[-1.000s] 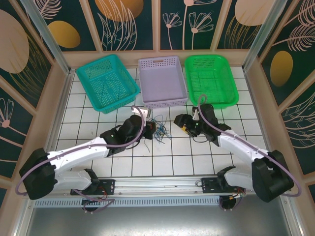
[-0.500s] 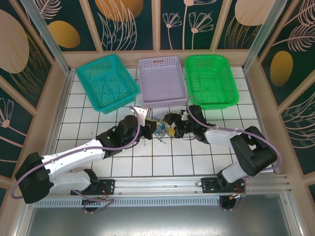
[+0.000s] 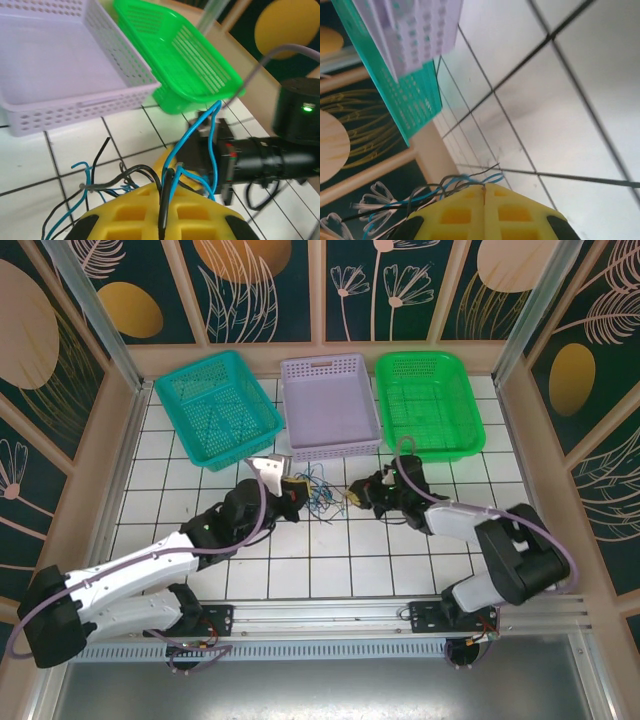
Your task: Untangle the cables
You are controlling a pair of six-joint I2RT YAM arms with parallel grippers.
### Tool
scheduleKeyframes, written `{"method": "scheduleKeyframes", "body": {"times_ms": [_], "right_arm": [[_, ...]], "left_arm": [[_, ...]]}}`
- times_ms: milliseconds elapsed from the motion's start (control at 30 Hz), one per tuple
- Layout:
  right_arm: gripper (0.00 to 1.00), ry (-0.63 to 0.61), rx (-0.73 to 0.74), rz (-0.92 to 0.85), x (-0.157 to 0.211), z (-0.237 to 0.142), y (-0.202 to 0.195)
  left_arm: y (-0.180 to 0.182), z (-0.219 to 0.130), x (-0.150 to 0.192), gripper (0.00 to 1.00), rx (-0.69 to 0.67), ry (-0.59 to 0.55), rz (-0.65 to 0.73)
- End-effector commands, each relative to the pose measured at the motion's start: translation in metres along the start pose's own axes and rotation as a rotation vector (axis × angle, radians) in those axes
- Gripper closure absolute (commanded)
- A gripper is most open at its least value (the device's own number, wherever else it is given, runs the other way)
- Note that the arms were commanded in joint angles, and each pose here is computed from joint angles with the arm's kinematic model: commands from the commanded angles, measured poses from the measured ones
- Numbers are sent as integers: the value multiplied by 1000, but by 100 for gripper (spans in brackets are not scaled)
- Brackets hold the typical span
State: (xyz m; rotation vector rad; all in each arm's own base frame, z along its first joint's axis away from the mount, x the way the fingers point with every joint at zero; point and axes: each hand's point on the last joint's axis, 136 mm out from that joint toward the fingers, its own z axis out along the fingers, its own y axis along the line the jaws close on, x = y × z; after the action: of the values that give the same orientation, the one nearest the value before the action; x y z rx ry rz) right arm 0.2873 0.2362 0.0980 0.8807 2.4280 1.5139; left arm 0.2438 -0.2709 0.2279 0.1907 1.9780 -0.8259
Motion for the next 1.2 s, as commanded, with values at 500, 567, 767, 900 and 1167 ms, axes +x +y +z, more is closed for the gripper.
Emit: {"method": "scheduleKeyframes", "body": {"times_ms": [500,567,767,900,1167], "right_arm": [[100,-366,281,-219,-57,-91,-37],[100,-379,300,-222,-61,-94,-38],[100,-447,335,-196,-81,-115,-40],[100,-492,350,-198,-90,-126,-36],[100,-546,431,-169,-98,-139,-59]], "left_arm": [[82,13,56,100,-457,207,27],[94,14,63,100,-530,238,46],[138,-12,66,100,-836,232,60],[146,-14,72,100,-888,259,76],[169,-28,74,100,-1066,260,77]]}}
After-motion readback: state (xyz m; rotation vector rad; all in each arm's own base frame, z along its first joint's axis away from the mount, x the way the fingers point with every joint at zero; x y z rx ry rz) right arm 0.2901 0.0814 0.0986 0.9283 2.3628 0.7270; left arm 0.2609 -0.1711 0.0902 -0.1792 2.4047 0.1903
